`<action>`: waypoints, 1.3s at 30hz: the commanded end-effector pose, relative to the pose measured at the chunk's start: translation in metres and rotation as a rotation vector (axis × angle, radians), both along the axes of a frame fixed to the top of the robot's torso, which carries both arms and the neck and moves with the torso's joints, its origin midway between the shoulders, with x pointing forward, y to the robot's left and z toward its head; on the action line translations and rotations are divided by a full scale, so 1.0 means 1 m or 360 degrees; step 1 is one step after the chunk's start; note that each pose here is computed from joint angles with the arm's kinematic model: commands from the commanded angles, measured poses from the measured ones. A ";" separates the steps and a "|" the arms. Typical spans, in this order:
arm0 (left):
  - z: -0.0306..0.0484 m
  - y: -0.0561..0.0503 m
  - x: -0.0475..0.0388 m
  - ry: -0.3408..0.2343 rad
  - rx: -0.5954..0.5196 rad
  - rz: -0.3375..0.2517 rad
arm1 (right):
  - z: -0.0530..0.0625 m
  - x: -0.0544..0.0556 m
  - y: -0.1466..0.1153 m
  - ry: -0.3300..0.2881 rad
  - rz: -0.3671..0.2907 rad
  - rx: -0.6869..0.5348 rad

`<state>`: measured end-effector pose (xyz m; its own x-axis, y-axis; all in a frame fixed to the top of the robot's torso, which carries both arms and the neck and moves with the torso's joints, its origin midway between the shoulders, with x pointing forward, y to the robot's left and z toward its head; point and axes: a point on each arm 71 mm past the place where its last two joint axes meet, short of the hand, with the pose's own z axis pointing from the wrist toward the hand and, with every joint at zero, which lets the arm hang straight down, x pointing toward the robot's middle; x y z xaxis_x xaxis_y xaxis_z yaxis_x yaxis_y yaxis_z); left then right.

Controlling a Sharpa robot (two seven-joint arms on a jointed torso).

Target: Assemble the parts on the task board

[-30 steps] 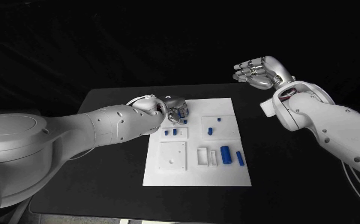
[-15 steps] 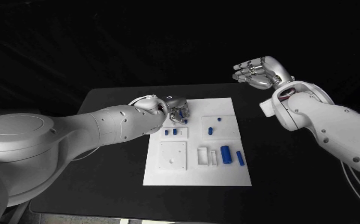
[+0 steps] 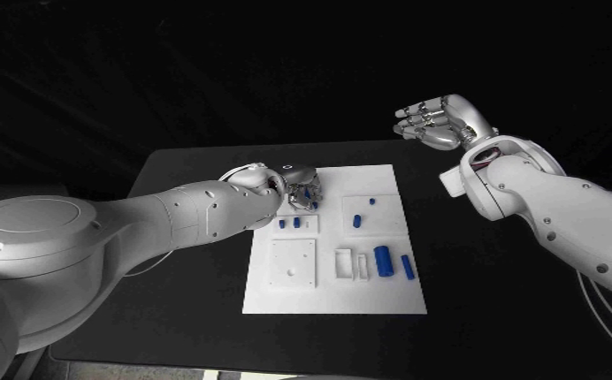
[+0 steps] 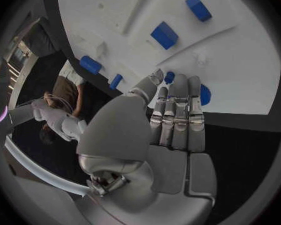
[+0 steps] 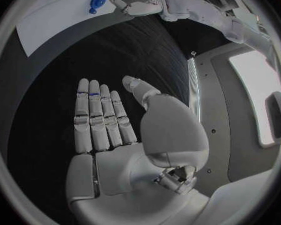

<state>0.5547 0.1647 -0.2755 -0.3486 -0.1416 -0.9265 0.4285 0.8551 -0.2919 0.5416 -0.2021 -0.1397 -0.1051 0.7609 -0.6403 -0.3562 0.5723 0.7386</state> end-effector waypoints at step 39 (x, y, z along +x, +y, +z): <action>-0.0149 -0.001 -0.0044 0.0035 -0.0063 -0.0006 | -0.001 0.000 0.000 0.0008 -0.0006 -0.0034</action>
